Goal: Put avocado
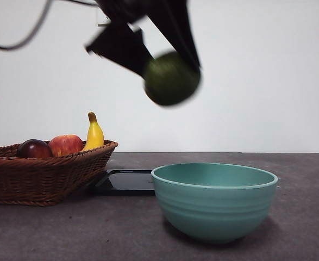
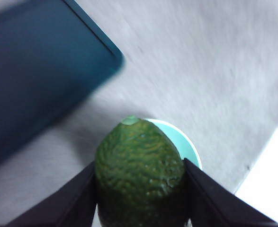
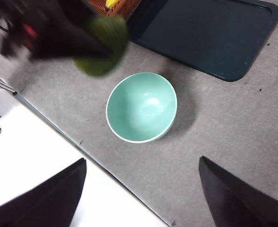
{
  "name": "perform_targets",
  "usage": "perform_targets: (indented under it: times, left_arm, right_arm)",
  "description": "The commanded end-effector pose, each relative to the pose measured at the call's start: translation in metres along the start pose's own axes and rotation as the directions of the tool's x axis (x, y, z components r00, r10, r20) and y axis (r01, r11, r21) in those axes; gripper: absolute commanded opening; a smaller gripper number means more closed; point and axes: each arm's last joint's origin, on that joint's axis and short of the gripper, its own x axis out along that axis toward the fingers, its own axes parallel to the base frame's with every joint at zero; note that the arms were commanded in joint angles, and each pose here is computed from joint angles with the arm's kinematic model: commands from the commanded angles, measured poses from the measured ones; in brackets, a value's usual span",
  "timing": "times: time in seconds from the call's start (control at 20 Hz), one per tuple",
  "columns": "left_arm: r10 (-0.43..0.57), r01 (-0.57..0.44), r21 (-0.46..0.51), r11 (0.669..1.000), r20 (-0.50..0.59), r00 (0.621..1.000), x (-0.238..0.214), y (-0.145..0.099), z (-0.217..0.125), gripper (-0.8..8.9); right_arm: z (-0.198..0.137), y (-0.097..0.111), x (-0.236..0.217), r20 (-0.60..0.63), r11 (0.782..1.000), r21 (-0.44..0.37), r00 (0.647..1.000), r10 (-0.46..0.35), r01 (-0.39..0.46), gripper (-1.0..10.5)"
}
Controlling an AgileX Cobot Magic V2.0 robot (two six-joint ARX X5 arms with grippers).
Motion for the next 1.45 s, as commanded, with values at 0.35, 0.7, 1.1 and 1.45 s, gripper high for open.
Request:
perform_targets:
  times: [0.35, 0.7, 1.1, 1.45]
  left_arm:
    - [0.028, -0.021, 0.052, 0.998, -0.131, 0.991, 0.079, -0.018, -0.013, 1.50]
    - [0.043, -0.032, 0.060, 0.998, -0.184, 0.982, 0.107, -0.016, -0.022, 1.62]
    - [0.043, -0.031, 0.066, 0.997, -0.198, 0.979, 0.113, -0.018, -0.025, 3.53]
    - [0.045, -0.032, 0.065, 0.997, -0.207, 0.977, 0.111, -0.019, -0.024, 3.77]
  right_arm:
    - [0.004, 0.002, -0.002, 0.016, 1.000, -0.010, 1.000, 0.004, -0.004, 3.8]
    - [0.004, 0.002, -0.002, 0.015, 1.000, -0.010, 1.000, 0.004, -0.004, 3.8]
    - [0.004, 0.002, -0.003, 0.016, 1.000, -0.010, 1.000, 0.004, -0.004, 3.8]
    - [0.004, 0.002, -0.003, 0.015, 1.000, -0.010, 1.000, 0.004, -0.004, 3.8]
